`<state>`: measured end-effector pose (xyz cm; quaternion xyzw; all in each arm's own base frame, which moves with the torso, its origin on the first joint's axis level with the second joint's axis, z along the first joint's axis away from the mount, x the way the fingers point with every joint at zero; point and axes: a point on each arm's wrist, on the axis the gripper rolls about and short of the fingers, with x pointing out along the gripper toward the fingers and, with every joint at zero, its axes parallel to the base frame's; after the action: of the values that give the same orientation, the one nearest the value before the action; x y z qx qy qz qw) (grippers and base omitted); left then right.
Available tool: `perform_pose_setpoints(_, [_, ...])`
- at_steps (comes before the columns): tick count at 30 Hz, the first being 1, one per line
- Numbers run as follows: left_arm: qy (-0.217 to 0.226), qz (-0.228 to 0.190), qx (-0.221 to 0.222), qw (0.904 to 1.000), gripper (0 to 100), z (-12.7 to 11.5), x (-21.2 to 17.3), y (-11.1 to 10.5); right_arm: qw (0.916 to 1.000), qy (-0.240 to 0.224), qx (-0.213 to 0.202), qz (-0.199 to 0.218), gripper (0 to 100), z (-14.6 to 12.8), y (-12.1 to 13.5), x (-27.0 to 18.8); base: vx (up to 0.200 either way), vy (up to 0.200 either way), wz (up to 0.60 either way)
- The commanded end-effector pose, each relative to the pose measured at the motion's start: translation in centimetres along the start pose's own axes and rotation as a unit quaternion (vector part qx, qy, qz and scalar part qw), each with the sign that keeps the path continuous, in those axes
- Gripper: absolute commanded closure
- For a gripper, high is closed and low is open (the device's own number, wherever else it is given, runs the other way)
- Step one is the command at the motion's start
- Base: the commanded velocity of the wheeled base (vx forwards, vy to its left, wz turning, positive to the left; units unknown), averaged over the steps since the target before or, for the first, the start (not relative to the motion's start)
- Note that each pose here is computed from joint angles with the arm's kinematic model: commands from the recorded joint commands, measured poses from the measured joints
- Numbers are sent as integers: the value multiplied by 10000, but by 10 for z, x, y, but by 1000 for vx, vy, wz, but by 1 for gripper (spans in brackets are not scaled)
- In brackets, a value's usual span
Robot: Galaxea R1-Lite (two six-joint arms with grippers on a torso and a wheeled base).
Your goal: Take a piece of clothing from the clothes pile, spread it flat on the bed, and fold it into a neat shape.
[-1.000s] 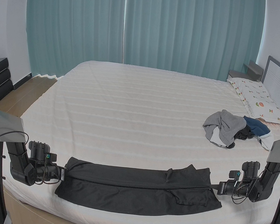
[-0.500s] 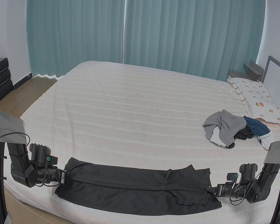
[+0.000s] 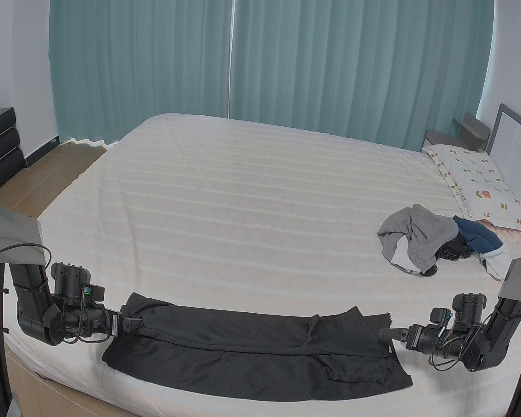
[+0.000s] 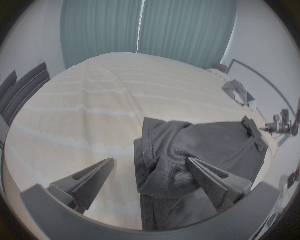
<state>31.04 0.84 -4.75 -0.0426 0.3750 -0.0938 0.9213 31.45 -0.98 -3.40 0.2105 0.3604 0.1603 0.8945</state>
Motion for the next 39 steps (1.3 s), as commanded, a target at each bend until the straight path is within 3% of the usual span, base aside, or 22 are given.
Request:
perform_pose_setpoints(1, [-317, -38, -321, 9990, 0, 16, -1, 5, 9999, -97, 29, 67, 0, 3, 1, 5, 0, 0, 0])
perform_pose_setpoints(7, [-596, -221, -1050, 9924, 0, 34, -2, 5, 9999, -46, 94, 56, 0, -2, -4, 10, 0, 0, 0])
perform_pose_setpoints(14, [-315, -633, -1427, 9872, 0, 45, -10, 8, 9982, -186, 564, 112, 0, 7, -3, 14, 0, 0, 0])
perform_pose_setpoints(17, [-428, -683, -1922, 9780, 0, 56, -2, 7, 9949, -270, 963, 161, 0, 13, -3, 18, 0, 0, 0])
perform_pose_setpoints(22, [-369, -627, -2391, 9683, 0, 58, 24, 2, 9941, -244, 1036, 199, 0, 12, -3, 24, 0, 0, 0])
perform_pose_setpoints(26, [-381, -341, -2405, 9693, 0, 47, 46, 4, 9924, -119, 1201, 229, 0, 6, -1, 31, 0, 0, 0])
perform_pose_setpoints(39, [-365, -349, -2328, 9712, 0, 46, 51, -5, 9918, -130, 1246, 257, 0, 7, 0, 32, 0, 0, 0])
